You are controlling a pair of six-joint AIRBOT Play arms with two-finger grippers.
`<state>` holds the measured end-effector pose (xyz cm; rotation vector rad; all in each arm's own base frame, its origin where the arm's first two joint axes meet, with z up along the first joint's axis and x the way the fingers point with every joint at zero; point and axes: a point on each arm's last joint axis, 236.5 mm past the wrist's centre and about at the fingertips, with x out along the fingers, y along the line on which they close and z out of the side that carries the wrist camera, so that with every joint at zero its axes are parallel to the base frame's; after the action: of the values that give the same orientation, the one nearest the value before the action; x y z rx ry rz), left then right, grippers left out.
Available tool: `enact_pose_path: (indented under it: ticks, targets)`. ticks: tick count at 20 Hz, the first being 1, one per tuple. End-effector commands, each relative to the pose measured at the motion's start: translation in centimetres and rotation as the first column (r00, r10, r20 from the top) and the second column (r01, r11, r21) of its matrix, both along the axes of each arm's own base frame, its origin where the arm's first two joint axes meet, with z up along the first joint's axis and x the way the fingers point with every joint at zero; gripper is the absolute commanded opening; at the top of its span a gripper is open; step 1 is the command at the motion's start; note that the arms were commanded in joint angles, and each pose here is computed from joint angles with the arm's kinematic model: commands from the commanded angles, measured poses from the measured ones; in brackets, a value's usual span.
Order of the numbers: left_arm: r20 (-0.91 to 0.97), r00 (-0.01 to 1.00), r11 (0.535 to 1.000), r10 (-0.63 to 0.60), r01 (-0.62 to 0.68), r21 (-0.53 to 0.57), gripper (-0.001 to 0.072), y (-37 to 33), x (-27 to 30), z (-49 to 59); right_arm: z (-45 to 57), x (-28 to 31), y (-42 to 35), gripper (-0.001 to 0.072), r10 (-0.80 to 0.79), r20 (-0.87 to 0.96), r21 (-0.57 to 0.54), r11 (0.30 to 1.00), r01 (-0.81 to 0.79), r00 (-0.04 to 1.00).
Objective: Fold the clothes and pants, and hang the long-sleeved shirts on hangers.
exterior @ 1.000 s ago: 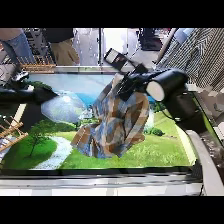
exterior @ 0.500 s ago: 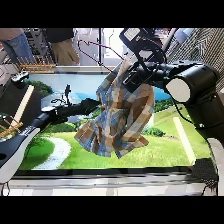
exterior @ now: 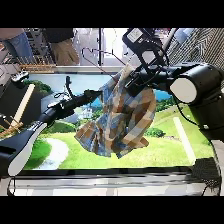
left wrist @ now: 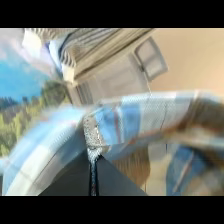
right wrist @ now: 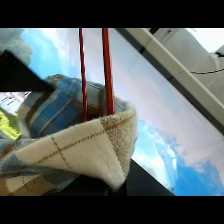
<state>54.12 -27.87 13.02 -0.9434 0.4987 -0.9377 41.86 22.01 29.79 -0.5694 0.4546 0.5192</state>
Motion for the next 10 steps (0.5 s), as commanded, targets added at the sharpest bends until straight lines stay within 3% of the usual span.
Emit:
enact_pose_path:
  ticks: [1,4,7,10]
  targets:
    - [0.048,0.994,0.995,0.103,-0.102,-0.013,0.0007,4.1,3.0,2.5,0.3,-2.4,0.6,0.0034,0.038,-0.061,0.06,0.998,-0.034,0.997]
    - [0.074,0.973,0.976,0.219,-0.218,-0.021,0.0007,9.0,6.2,6.6,-0.1,-3.6,0.1,0.0033,0.052,-0.096,0.035,0.998,-0.049,0.994]
    - [0.085,0.972,0.973,0.22,-0.225,0.057,0.0007,11.3,7.2,8.6,-1.9,-3.9,-1.4,0.0033,0.024,-0.148,-0.059,0.998,-0.033,0.989]
    - [0.13,0.975,0.98,0.178,-0.188,0.065,0.0007,12.2,6.4,10.9,-3.1,-3.6,-2.6,0.0032,-0.008,-0.171,-0.134,0.991,-0.015,0.985]
